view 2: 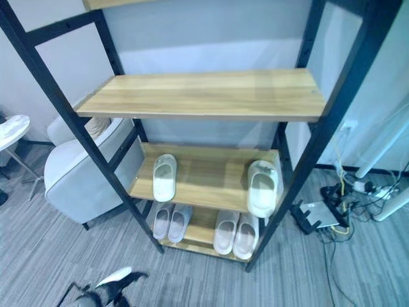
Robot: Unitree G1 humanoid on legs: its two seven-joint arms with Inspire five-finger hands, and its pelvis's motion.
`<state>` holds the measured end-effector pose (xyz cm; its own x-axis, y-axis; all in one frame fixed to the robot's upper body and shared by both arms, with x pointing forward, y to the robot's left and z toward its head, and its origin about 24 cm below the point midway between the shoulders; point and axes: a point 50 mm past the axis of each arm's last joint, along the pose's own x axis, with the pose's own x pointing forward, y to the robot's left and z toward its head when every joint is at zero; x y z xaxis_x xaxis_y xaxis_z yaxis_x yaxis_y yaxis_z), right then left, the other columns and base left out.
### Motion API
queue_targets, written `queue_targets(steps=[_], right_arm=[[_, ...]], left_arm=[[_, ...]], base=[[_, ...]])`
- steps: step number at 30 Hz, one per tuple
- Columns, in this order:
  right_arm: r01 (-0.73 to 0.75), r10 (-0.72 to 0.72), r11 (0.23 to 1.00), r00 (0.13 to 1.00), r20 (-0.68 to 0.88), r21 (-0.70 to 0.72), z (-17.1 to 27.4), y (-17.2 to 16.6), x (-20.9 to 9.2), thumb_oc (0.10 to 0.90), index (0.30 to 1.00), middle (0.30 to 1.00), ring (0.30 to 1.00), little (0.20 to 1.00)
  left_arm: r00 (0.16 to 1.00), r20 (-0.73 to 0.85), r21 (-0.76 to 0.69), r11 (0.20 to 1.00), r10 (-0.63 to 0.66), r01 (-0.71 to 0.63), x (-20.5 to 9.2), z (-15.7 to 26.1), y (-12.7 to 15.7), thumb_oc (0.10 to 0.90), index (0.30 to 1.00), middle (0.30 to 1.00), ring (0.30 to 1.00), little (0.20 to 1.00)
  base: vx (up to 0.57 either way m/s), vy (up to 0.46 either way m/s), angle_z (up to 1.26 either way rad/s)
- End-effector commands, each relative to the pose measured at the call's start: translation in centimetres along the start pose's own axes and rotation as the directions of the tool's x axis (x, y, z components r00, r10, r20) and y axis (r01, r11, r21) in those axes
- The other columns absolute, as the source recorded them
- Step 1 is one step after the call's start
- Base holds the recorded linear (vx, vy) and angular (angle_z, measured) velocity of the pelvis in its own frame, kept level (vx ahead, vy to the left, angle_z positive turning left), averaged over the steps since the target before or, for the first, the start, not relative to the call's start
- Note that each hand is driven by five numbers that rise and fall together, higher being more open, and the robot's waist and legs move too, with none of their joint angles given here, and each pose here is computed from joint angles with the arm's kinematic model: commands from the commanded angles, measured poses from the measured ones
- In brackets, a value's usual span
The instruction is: Arrange the slippers neatly on the shoe rack.
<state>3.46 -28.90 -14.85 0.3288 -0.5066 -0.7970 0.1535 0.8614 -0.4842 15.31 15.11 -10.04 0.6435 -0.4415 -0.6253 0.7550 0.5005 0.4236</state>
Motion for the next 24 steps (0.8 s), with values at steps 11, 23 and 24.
queue_targets(steps=[11,23,24], right_arm=[[-0.038,0.037,0.999,0.989,0.145,0.002,4.8,1.2,0.7,0.800,0.900,0.900,0.900,0.900],[-0.058,0.060,0.997,0.997,0.040,-0.041,1.0,1.3,0.0,0.800,0.900,0.900,0.900,0.900],[-0.056,0.058,0.997,0.998,0.039,-0.052,0.9,1.2,0.0,0.800,0.900,0.900,0.900,0.900]], left_arm=[[0.783,0.564,-0.184,0.964,0.263,-0.191,-1.6,11.7,9.3,0.800,0.900,0.900,0.900,0.900],[0.592,0.713,-0.322,0.926,0.376,-0.200,-6.3,14.5,12.5,0.800,0.900,0.900,0.900,0.900],[0.568,0.722,-0.343,0.918,0.394,-0.200,-6.6,14.9,12.7,0.800,0.900,0.900,0.900,0.900]], base=[[-0.01,0.091,-0.27],[0.06,-0.097,0.05],[0.07,-0.109,-0.06]])
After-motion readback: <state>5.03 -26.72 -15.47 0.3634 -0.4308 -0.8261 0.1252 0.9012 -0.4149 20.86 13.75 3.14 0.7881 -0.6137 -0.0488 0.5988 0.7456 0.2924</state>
